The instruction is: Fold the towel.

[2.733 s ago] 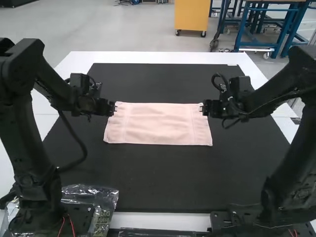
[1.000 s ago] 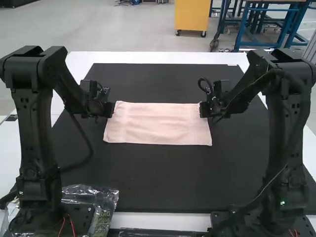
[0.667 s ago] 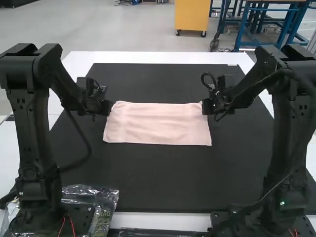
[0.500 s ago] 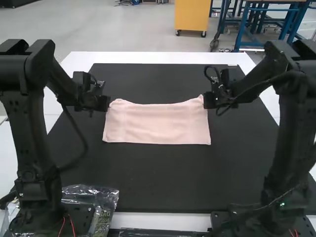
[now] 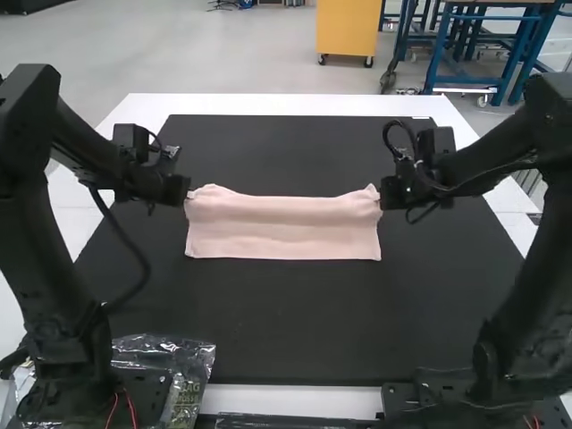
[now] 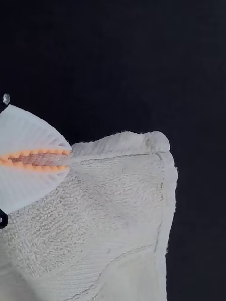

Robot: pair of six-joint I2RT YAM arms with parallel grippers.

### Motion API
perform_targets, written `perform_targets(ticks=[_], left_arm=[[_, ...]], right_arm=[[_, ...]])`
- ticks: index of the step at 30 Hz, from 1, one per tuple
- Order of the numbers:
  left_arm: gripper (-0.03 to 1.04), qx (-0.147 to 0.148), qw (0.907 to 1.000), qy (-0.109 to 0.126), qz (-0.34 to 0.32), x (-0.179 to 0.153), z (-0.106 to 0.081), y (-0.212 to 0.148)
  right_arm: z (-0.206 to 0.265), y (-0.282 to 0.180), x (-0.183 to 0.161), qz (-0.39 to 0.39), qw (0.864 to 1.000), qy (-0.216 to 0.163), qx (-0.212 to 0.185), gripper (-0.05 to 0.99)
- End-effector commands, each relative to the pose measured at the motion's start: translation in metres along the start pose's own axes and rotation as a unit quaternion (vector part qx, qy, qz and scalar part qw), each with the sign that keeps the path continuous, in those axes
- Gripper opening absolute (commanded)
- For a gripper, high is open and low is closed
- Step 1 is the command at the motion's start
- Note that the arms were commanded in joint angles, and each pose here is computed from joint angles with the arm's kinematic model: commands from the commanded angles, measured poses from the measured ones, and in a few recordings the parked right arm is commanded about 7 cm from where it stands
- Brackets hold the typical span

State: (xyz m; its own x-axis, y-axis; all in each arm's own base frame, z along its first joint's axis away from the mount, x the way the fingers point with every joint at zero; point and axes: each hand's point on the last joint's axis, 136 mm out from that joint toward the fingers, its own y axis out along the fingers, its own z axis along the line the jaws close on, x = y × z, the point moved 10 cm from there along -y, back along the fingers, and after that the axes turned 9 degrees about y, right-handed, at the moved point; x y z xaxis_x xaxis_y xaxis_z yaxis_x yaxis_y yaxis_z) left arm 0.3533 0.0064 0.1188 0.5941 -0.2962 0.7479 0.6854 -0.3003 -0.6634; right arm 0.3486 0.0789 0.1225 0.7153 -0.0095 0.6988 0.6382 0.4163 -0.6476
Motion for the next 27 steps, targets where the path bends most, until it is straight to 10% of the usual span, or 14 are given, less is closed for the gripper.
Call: perform_targets(ticks=[1,12,15,18,21,27], left_arm=[[0.02,0.017,0.9998,0.011,-0.009,0.0,0.001,-0.019],[0.02,0.014,0.9999,0.006,0.007,-0.029,-0.024,-0.046],[0.04,0.008,0.9997,0.01,0.02,-0.05,-0.033,-0.045],[0.55,0.021,0.9994,0.017,0.021,-0.07,-0.041,-0.042],[0.97,0.028,0.9994,0.018,0.006,-0.074,-0.043,-0.043],[0.98,0.051,0.9976,-0.002,-0.047,-0.051,-0.033,-0.054]], right_arm=[[-0.002,-0.018,0.002,-0.017,1.0,0.006,-0.003,-0.02],[-0.002,-0.033,-0.053,0.024,0.999,0.021,0.001,-0.02],[-0.004,-0.03,-0.068,0.031,0.999,0.023,-0.002,0.29],[-0.008,-0.027,-0.073,0.034,0.999,0.025,-0.012,0.89],[-0.007,-0.027,-0.07,0.031,0.999,0.022,-0.01,0.91],[-0.003,-0.026,-0.057,0.017,1.0,0.022,-0.002,0.91]])
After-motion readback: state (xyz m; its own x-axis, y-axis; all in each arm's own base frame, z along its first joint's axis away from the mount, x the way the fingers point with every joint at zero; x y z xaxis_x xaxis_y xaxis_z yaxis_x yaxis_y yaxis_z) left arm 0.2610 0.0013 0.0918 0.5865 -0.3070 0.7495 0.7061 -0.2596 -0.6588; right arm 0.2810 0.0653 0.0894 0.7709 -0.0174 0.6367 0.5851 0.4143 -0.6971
